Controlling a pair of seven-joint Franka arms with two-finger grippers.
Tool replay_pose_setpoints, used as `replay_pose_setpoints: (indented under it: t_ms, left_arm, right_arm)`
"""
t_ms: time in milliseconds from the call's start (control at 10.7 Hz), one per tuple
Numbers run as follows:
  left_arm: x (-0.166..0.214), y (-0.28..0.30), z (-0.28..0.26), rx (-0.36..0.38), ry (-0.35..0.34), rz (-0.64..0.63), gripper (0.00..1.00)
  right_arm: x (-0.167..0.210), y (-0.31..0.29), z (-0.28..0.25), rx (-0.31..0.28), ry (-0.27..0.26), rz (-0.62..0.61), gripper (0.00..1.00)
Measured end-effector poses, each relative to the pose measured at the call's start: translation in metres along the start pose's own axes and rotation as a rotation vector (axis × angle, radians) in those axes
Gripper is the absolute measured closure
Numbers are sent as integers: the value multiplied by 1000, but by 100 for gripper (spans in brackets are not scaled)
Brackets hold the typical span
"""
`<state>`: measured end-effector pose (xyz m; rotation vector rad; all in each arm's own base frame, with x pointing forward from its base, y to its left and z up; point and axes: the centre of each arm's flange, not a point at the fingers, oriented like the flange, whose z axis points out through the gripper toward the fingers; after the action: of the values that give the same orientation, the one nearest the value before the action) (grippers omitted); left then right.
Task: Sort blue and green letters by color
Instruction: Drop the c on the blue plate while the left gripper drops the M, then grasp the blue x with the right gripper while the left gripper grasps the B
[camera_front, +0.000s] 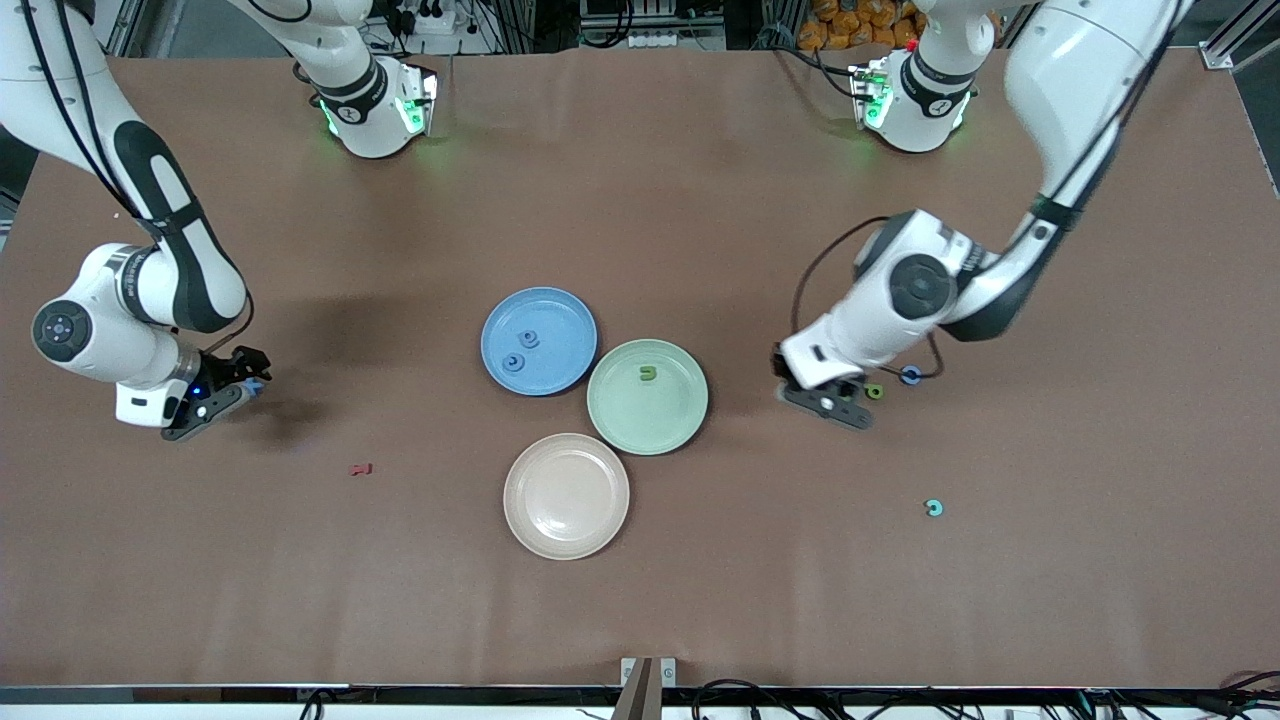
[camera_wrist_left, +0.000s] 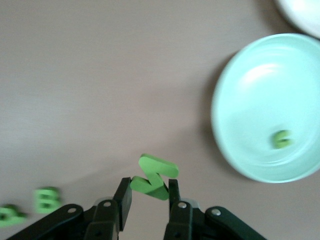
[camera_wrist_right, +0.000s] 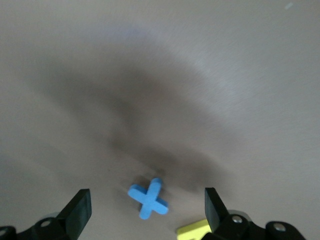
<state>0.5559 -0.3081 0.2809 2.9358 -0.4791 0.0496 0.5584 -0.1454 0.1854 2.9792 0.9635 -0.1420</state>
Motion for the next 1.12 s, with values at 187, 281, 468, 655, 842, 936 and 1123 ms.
replay_pose_setpoints:
  t_ms: [187,281,468,655,842,936,1123]
  left_arm:
    - [-7,73,2,-20,1,-116,66]
    - [-8,98,3,-31,2,-163,66]
    - [-6,134,9,-59,-1,-260,66]
    - [-5,158,22,-70,-14,-332,60]
    - [-5,164,35,-44,-11,-337,35]
    - [-3,165,35,-41,-7,-337,22]
    - [7,155,26,-41,11,-354,0]
  right_arm:
    - [-8,-19,21,-20,34,-14,0]
    - [-10,-26,27,-28,47,-21,0]
    - [-13,-25,26,-34,51,-54,0]
    - [-21,-19,27,-34,50,-72,0]
    - [-22,-18,27,-34,50,-78,0]
    - [-22,-18,27,-35,50,-96,0]
    - [-23,-15,24,-45,55,-163,0]
